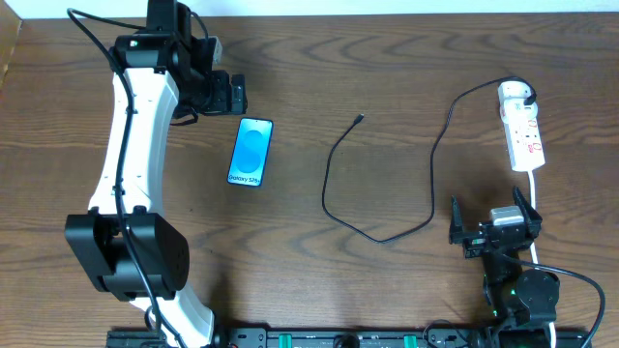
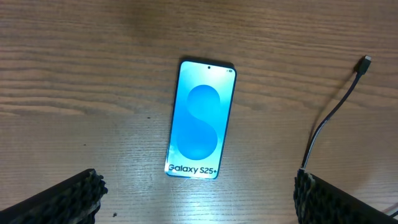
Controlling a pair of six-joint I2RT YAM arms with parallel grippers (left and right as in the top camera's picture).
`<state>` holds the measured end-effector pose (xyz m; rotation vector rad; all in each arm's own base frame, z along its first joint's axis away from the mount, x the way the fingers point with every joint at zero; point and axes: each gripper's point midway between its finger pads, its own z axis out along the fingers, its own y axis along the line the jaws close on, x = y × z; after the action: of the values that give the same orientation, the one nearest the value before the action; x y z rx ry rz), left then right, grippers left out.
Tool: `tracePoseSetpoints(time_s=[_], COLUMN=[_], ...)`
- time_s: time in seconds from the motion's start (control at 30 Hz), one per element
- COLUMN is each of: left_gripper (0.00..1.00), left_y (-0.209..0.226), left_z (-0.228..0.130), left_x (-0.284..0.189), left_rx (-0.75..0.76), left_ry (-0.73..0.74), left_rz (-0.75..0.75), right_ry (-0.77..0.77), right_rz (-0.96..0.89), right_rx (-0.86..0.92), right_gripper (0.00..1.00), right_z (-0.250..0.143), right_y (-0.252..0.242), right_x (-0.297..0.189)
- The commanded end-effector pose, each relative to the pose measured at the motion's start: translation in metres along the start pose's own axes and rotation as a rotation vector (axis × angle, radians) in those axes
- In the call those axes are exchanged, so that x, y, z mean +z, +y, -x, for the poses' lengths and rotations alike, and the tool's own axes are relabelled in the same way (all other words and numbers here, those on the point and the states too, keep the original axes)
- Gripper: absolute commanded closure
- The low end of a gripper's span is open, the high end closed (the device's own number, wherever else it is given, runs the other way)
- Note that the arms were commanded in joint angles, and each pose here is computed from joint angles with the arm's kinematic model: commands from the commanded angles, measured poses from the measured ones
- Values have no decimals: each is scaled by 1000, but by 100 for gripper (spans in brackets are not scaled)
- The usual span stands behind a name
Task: Plug charger to phone and switch on socket
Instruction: 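Lower the open left gripper down over the phone's lower end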
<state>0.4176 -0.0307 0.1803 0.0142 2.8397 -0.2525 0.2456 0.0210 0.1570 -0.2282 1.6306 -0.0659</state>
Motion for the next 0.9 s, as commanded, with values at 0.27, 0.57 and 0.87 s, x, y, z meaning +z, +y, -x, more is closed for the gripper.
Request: tracePoseSetpoints(time_s=[0.27,0.57,0.87], left_gripper=[1,1,1], left_y=[12,9,15], left_z=[-16,-27,-47], left_x=[25,60,104], left_rx=[2,28,-62], left_ry=[55,148,277], left_rz=[93,152,171], right_ry=[-3,-3,-3], right_rz=[17,17,17], right_rx=[12,12,12], right_gripper=[1,1,1], right_z=[0,0,0], right_y=[4,4,4], right_x=[0,0,0])
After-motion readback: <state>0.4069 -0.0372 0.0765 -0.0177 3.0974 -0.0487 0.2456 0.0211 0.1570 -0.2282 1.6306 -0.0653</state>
